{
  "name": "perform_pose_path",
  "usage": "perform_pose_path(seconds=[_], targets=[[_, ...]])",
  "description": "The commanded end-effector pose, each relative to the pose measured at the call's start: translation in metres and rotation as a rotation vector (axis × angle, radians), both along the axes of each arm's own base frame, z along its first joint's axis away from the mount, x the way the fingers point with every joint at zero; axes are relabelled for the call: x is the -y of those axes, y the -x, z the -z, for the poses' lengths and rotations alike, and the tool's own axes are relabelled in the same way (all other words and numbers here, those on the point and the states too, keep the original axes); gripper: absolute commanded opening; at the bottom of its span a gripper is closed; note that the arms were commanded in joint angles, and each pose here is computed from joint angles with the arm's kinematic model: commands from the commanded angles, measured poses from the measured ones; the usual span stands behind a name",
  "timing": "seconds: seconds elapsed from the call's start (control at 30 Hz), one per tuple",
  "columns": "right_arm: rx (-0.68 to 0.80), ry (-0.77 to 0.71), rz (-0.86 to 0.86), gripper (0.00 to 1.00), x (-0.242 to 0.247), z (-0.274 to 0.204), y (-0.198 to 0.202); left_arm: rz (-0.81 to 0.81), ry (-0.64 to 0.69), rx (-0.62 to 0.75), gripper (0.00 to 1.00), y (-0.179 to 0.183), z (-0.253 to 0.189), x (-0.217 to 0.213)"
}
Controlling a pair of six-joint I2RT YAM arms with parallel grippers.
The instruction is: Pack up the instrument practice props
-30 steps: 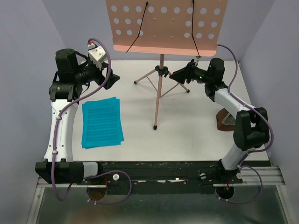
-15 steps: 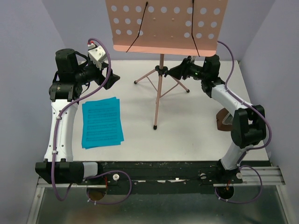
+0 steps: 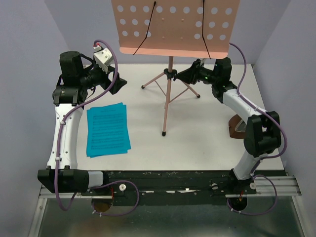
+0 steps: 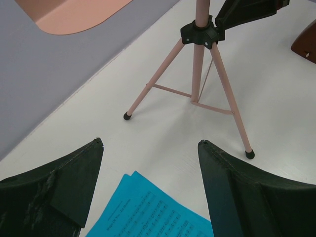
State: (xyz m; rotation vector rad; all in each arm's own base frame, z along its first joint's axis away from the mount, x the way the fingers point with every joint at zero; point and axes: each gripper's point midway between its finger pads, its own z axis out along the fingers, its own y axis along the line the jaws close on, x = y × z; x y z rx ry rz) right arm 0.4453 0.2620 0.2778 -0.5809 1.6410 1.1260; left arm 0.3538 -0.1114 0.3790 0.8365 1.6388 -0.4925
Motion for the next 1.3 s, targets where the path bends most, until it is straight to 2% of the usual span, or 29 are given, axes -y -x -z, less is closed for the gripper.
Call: perform_pose_path(seconds=[0.0,0.13,0.47,0.63,0.73,0.8,0.97,1.0,1.07,1.27], targets=[[0.088,0.073,-0.083,0.28,-0.017,0.012,0.008,0.006,-0.008,0.026,0.88,0.0,-0.009,0.002],[0.248,0.141,-0.137,0.24,-0.021,0.012,0.017,0.003,-0.012,0.029,0.88,0.0,-0.009,0.001],[0.971,0.486,-0.305,0.2,-0.021,0.019,0.043,-0.003,-0.018,0.037,0.88,0.004,-0.01,0.0],[1.283,0.593,-0.399,0.16,-0.023,0.024,0.062,-0.004,-0.02,0.034,0.88,0.005,-0.008,-0.001],[1.497,0.687,-0.499,0.18,-0.024,0.04,0.076,-0.002,-0.016,0.037,0.88,0.005,-0.01,0.0],[1.622,0.772,-0.593,0.23,-0.022,0.058,0.082,-0.004,-0.015,0.039,0.88,0.004,-0.011,-0.001],[1.682,0.818,-0.689,0.36,-0.017,0.075,0.093,0.003,-0.007,0.037,0.88,0.004,-0.011,0.001],[1.688,0.82,-0.681,0.42,-0.016,0.072,0.094,0.004,-0.006,0.036,0.88,0.004,-0.011,0.001],[1.689,0.816,-0.635,0.5,-0.017,0.063,0.093,0.004,-0.006,0.037,0.88,0.004,-0.011,0.001],[1.627,0.755,-0.377,0.6,-0.012,0.016,0.091,0.004,-0.009,0.034,0.88,0.005,-0.009,0.001]])
